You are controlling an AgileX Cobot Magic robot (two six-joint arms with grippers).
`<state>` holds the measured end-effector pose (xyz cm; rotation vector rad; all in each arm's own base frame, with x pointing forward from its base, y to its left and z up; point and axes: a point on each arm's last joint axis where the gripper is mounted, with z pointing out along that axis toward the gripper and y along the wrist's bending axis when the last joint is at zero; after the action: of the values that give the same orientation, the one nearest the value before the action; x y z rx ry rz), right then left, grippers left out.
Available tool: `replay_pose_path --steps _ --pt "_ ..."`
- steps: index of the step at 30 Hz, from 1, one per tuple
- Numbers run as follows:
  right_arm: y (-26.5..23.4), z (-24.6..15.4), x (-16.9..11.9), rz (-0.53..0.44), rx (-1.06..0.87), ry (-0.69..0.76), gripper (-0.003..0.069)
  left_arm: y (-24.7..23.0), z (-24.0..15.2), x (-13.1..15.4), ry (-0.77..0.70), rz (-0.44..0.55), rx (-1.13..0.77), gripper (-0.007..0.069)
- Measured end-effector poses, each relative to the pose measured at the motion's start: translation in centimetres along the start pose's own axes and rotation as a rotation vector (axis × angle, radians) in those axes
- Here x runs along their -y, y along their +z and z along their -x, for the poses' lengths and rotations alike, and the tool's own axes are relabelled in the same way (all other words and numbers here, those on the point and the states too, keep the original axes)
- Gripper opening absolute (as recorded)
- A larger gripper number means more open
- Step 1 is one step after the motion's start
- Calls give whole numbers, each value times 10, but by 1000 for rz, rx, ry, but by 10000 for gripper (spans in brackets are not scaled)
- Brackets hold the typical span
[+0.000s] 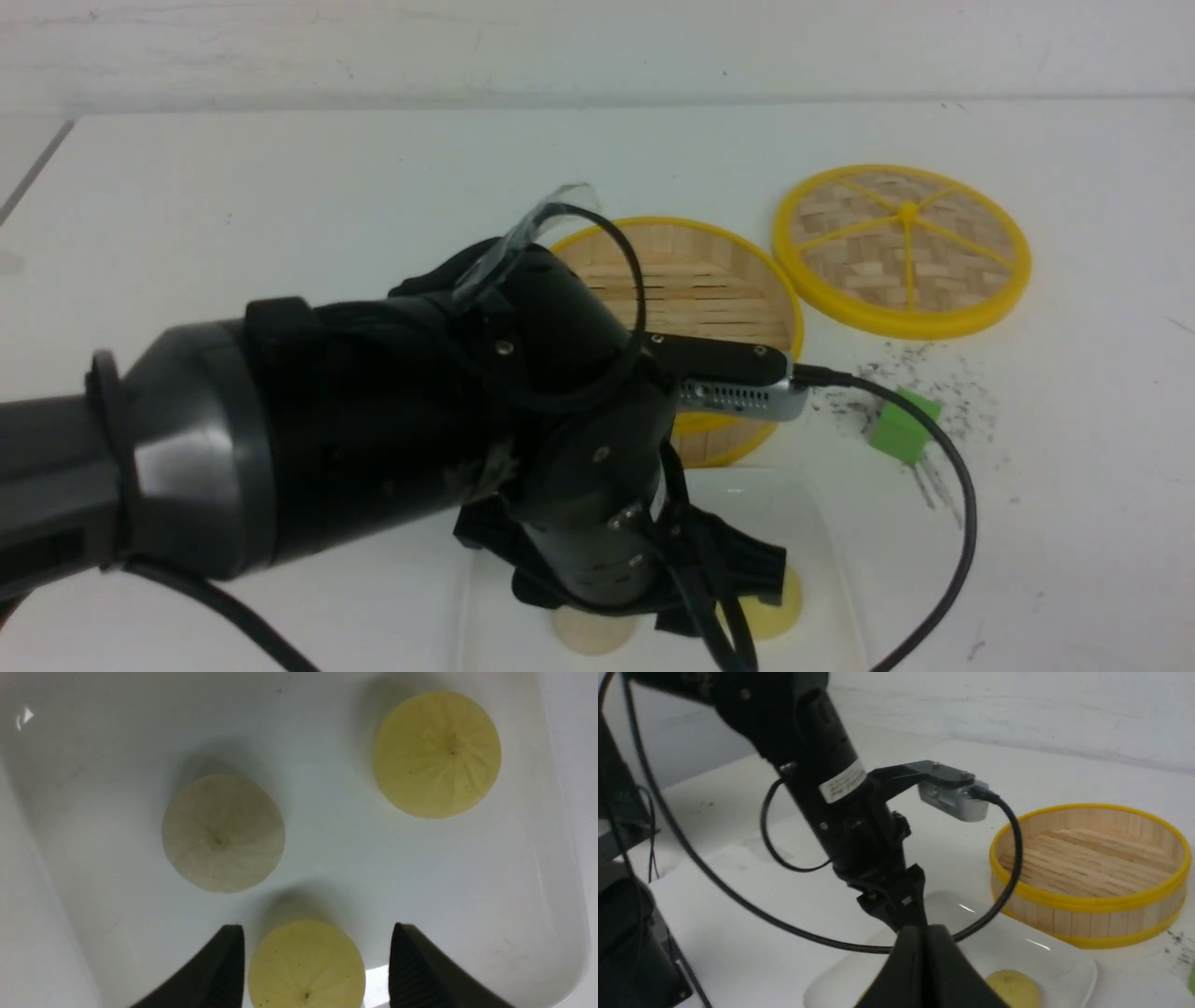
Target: Put the steamed buns into the plate on the white tablecloth.
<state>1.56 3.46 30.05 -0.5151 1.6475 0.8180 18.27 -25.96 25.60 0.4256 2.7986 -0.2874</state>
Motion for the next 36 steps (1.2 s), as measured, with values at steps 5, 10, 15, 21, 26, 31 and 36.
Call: replay_pose_path --steps 5,10,15,21,26,31,36 --pt "6 -10 12 -98 -2 4 -1 0 0 0 -9 0 0 410" --pt "6 -10 15 -127 4 5 0 0 0 0 -41 1 1 386" --pt "6 -10 16 -129 4 9 2 0 1 -1 -33 11 10 344" --pt "6 -10 16 -129 4 10 6 0 1 -2 -27 23 14 211" --pt "6 -10 16 -129 4 11 12 0 -1 -4 -27 41 -5 36" --pt "7 -15 17 -133 -4 8 13 -3 -2 -7 -18 67 -11 2" --pt "13 -35 31 -274 -56 -51 18 -21 -1 -14 10 94 38 2"
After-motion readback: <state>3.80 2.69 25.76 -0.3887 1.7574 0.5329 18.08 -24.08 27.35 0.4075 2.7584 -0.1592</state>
